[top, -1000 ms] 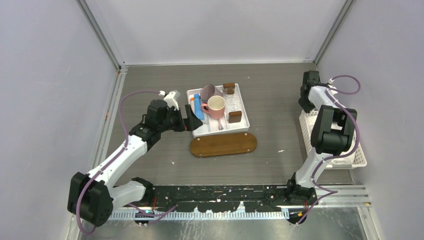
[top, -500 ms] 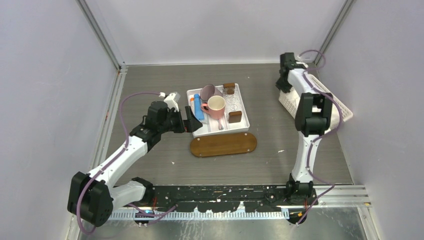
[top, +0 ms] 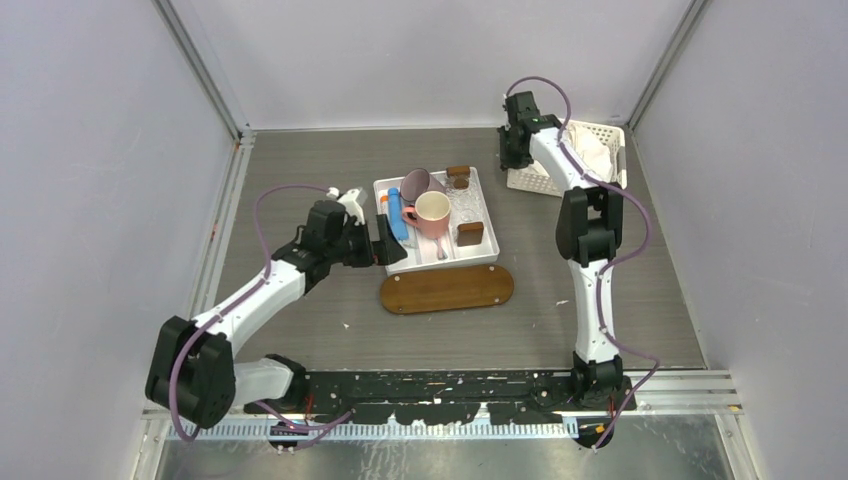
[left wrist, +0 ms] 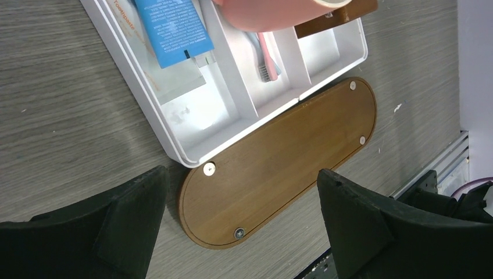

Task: Prepare toiletry sets of a toothbrush and toothpaste on the tray

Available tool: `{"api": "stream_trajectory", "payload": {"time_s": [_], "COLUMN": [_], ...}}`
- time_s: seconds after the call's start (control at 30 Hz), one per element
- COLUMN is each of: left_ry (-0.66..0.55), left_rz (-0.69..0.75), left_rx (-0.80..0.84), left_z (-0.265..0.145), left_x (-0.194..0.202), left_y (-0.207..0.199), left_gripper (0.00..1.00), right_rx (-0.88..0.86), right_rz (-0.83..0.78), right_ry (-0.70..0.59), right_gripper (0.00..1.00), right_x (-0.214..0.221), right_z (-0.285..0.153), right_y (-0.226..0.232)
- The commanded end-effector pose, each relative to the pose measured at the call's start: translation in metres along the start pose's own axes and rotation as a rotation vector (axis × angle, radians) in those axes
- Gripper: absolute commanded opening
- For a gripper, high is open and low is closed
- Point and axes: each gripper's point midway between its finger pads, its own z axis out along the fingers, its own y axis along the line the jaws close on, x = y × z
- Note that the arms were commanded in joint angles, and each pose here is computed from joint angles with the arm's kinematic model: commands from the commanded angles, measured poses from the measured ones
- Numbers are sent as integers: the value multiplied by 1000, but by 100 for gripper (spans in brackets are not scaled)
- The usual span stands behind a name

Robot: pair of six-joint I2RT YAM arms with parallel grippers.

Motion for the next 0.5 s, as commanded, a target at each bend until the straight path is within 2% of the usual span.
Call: {"api": "stream_trajectory", "payload": {"time_s": [0.0, 0.47], "left_ry": [-23, 10], "left_rz": [32, -2], "left_rx": [14, -1], "left_z": [5, 42], "left_x": [-20, -23], "left_y": [-9, 2], "left_gripper": [100, 100], "right_rx": [-107, -213], "right_rz": [-159, -252], "right_ry": [-123, -234], "right_gripper": [1, 1], "right_x": [-38, -71], "right_z": [-31, 13], "right_y": [-3, 33]}}
